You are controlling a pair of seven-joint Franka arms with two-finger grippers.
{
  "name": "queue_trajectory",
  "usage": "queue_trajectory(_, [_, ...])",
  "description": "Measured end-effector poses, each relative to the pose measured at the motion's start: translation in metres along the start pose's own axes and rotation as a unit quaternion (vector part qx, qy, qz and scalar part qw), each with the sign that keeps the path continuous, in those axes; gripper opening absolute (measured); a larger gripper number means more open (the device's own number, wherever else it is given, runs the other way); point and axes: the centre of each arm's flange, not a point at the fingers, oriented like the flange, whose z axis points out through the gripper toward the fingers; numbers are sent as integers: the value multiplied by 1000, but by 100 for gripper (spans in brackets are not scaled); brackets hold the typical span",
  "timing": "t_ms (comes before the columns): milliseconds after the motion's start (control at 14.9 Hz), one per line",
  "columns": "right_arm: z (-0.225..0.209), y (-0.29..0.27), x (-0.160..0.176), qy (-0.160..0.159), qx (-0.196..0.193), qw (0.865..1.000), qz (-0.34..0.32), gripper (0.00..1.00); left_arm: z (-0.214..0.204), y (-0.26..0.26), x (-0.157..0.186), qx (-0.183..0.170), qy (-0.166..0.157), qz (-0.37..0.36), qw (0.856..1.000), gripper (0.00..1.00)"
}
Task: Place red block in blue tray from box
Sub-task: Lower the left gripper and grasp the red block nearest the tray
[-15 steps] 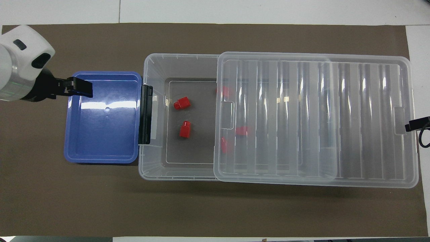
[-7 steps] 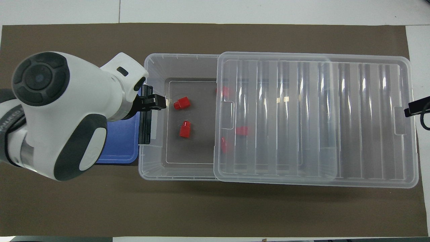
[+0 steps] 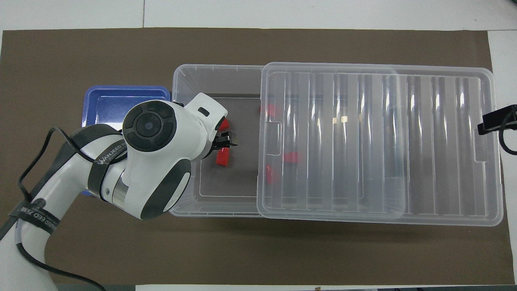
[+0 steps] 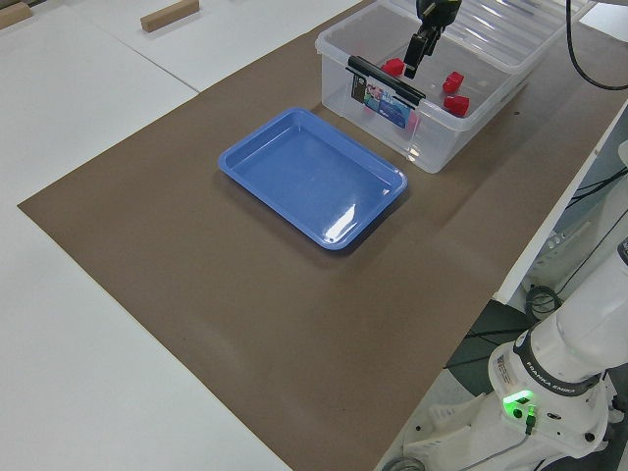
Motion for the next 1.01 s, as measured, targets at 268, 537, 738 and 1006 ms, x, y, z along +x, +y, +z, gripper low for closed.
queue_trajectory(268, [2,-10,2,-2,-1,1000,-7,100,30,2,-7,-6,5,-4,1000,100])
queue_trajectory(537, [3,-9,3,-3,0,1000,-5,100,59,5,-18,-3,-2,1,1000,100])
queue_trajectory(738, [3,-8,3,-3,0,1000,-5,100,83,1,-24,-3,-4,2,1000,100])
queue_trajectory(1006, [3,-8,3,-3,0,1000,-5,100,110,8,-36,2,-16,12,1000,98])
